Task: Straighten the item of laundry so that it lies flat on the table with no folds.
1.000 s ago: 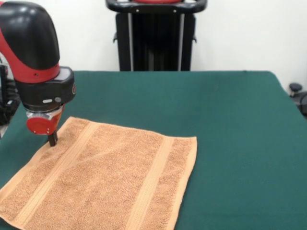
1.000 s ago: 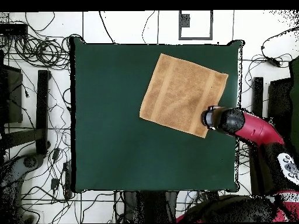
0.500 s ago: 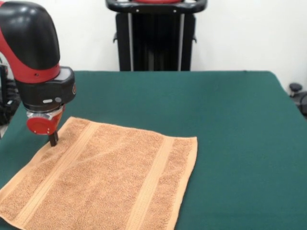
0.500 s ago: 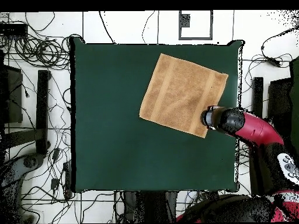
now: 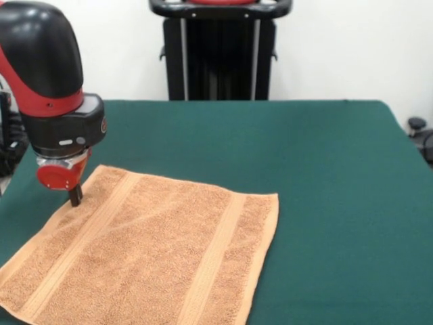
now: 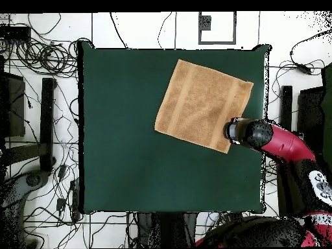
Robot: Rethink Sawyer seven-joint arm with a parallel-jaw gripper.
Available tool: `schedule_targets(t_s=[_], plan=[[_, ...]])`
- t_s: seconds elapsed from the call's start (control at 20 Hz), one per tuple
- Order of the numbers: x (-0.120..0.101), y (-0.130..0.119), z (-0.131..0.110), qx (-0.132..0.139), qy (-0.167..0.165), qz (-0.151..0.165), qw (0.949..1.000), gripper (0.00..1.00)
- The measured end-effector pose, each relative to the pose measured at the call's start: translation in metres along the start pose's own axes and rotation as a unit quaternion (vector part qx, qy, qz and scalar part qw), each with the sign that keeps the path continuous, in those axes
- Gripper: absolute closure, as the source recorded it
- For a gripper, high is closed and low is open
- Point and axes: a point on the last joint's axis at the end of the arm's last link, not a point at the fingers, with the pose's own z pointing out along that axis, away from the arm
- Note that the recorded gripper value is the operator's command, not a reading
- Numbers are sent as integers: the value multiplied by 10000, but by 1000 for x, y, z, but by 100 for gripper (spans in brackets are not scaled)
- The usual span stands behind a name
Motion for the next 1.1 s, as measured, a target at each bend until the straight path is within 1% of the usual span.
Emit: schedule_targets(t_s=[0.25, 0.45, 0.55, 0.65, 0.8, 0.85, 0.9, 1.05, 1.1], plan=[[1, 1, -3, 51, 62, 65, 9999, 100], [4, -1, -13, 348, 285, 226, 9987, 100], [5, -3, -23, 576, 415, 293, 9970, 100], [6, -5, -41, 880, 579, 362, 9938, 100], [6, -3, -61, 1106, 686, 392, 9907, 100], [6, -1, -71, 1167, 719, 407, 9897, 100], [5, 1, -80, 1192, 737, 420, 9892, 100], [4, 7, -93, 1186, 735, 428, 9893, 100], [3, 13, -106, 1134, 693, 413, 9903, 100]])
